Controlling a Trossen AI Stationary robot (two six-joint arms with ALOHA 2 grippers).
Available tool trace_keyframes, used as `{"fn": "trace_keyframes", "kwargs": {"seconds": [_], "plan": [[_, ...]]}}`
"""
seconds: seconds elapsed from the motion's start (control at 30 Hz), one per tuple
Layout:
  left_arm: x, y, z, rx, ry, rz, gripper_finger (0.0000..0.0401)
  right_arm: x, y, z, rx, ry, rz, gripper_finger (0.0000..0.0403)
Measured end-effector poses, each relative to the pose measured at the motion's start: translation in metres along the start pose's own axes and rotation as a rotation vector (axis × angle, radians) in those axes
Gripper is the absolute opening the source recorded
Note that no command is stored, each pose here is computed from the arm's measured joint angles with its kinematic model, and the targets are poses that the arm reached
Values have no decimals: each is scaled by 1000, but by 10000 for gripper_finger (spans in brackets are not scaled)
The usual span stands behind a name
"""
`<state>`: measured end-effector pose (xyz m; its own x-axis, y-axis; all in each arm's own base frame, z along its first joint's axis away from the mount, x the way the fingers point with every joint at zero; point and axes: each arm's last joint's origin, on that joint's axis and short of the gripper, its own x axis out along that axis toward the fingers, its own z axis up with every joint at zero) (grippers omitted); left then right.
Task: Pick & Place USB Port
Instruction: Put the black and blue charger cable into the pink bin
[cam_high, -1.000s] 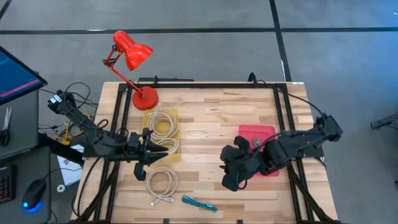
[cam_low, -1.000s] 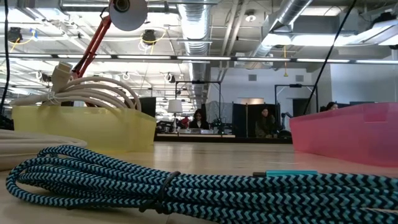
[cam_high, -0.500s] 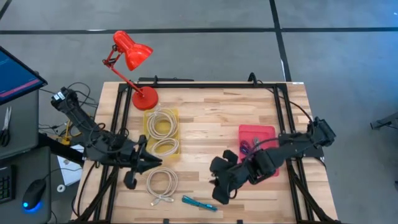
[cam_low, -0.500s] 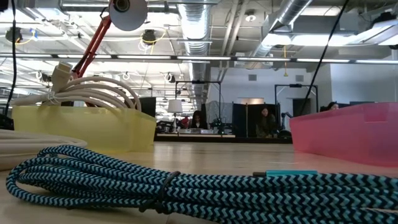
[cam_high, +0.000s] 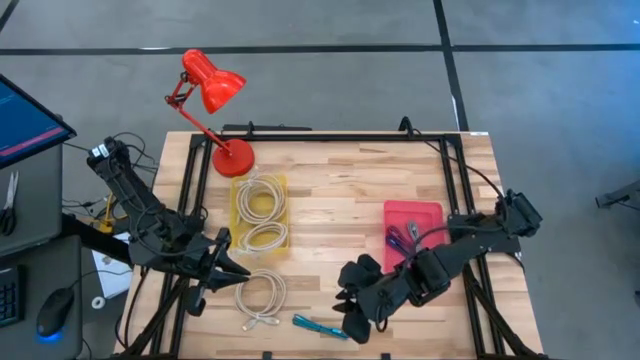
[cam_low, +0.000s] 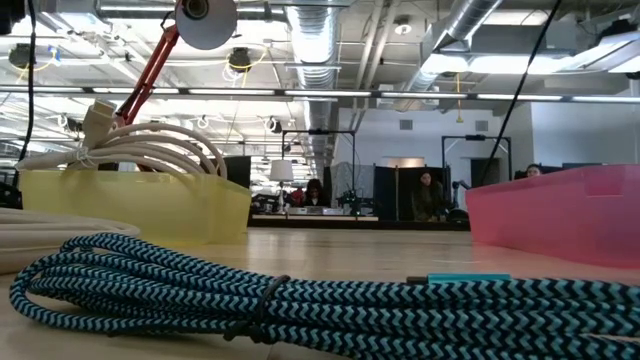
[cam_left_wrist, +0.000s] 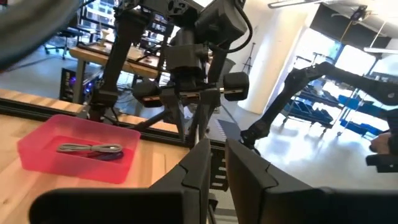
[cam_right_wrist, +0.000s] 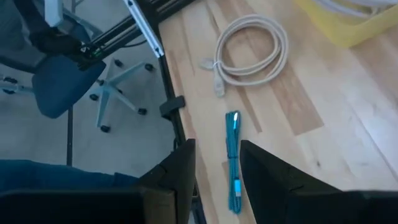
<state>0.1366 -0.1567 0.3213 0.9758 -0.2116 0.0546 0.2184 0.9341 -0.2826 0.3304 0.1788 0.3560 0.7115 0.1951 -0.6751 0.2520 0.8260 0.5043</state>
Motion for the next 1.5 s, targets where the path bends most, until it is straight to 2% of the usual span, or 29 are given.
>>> {"fn": "trace_keyframes", "kwargs": {"seconds": [0.27,0.43,0.63,0.8,0.97,1.3,1.5], "plan": [[0,0,0,-14,0,0,49,-3,11,-14,-14,21,21,117],[0,0,0,-52,0,0,49,4,14,-23,-9,40,3,103],[0,-1,0,-62,8,-42,49,46,11,-38,15,105,-72,82],[0,-2,0,-61,14,-62,49,73,4,-46,37,145,-127,82],[0,-2,0,-61,14,-62,50,95,-3,-53,54,206,-157,99],[0,-2,0,-62,13,-62,50,133,-17,-66,49,268,-228,166],[0,-2,0,-64,10,-57,48,146,-21,-69,49,273,-231,182]]}}
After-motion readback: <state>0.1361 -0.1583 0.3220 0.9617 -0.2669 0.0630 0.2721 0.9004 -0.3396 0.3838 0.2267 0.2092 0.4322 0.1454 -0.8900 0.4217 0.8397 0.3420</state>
